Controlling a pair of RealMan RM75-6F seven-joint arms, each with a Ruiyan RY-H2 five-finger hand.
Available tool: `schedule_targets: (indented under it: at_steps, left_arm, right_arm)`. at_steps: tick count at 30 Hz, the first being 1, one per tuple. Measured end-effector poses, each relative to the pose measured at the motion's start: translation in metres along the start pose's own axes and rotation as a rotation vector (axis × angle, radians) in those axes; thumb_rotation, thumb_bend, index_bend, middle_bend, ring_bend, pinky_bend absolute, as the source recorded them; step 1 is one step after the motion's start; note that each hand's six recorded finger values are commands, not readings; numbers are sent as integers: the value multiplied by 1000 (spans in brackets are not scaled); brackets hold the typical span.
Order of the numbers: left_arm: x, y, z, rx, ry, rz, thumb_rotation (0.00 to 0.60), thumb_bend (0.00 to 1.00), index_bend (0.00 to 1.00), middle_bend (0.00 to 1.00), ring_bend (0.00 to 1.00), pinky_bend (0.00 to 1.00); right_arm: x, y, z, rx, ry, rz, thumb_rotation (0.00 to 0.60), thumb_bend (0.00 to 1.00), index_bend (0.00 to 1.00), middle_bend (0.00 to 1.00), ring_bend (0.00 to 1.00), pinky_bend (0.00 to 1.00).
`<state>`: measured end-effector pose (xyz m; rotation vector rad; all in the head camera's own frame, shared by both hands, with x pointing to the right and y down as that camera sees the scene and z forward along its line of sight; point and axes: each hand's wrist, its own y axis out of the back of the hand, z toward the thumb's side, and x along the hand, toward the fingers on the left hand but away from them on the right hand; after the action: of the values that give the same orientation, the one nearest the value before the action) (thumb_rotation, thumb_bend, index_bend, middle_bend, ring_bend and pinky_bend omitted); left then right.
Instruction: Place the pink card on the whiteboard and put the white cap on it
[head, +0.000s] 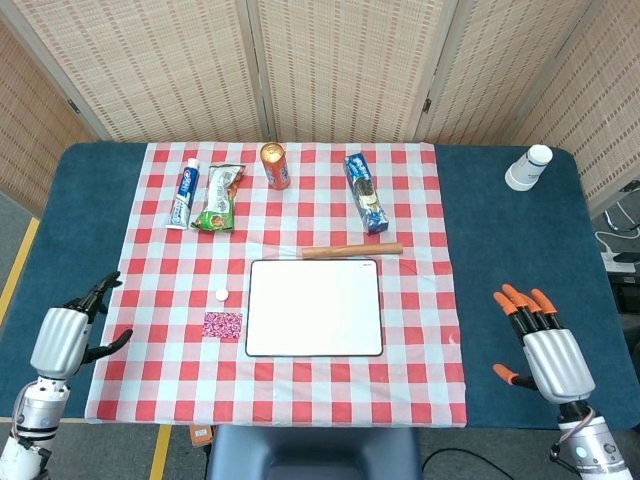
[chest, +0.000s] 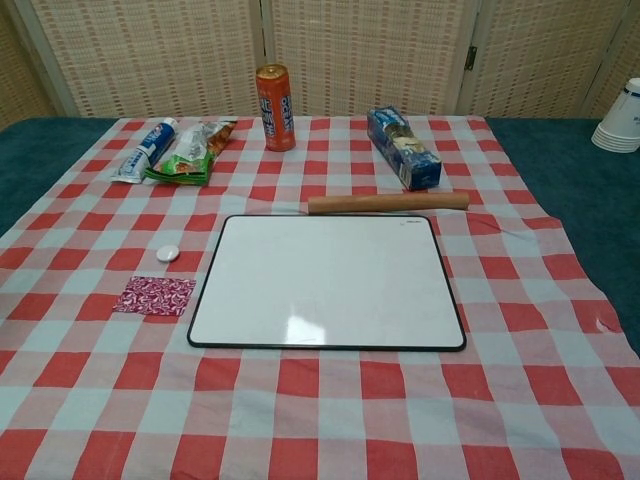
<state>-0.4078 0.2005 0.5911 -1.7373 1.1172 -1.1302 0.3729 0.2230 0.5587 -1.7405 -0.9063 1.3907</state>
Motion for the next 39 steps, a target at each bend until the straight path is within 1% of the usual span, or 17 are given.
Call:
schedule_targets:
  at_steps: [2, 3, 5, 7, 10, 11, 14, 18, 25, 28, 33, 39]
  left_arm:
    - [0, -5, 7, 17, -25, -23, 600, 227, 390, 842, 947, 924]
    - [0, -7, 11, 29, -37, -35, 600, 231, 430, 886, 969, 941]
    - [1, -14, 20, 60, -65, -66, 600, 233, 445, 934, 991, 959]
    - [2, -20, 29, 90, -88, -96, 600, 233, 430, 960, 1000, 967]
    - [3, -34, 44, 141, -120, -173, 600, 232, 352, 963, 1000, 966]
    - [4, -41, 51, 158, -133, -208, 600, 232, 336, 961, 1000, 965]
    - [6, -55, 67, 202, -165, -273, 600, 231, 332, 957, 999, 963]
    - [12, -68, 85, 234, -186, -298, 600, 229, 346, 961, 1000, 975]
    - [26, -90, 106, 211, -173, -333, 600, 229, 339, 966, 1000, 991]
    - [36, -99, 112, 194, -154, -336, 600, 232, 333, 965, 1000, 990]
    - [51, -109, 110, 157, -82, -333, 600, 229, 341, 964, 1000, 990]
    - [56, -123, 106, 138, 8, -376, 600, 229, 337, 965, 1000, 990]
  right_arm:
    - [0, -3, 3, 9, 12, 13, 600, 44, 0, 4, 0, 1]
    - [0, -5, 5, 11, 19, 20, 600, 44, 0, 4, 0, 1]
    - [1, -6, 6, 10, 28, 31, 600, 45, 0, 4, 0, 1]
    - [1, -5, 6, 7, 27, 28, 600, 45, 0, 4, 0, 0]
    - [1, -4, 4, 2, 22, 24, 600, 44, 0, 4, 0, 1]
    - [0, -4, 3, 0, 20, 25, 600, 45, 0, 4, 0, 1]
    - [-1, -4, 2, -3, 18, 30, 600, 45, 0, 4, 0, 1]
    - [-2, -4, 1, -4, 16, 36, 600, 44, 0, 4, 0, 1]
    - [-3, -3, 0, -10, 14, 37, 600, 44, 0, 4, 0, 1]
    - [-3, -1, -2, -16, 10, 33, 600, 44, 0, 4, 0, 1]
    - [-5, -1, -5, -21, 1, 35, 600, 44, 0, 4, 0, 1]
    - [-7, 0, -7, -29, -1, 39, 600, 44, 0, 4, 0, 1]
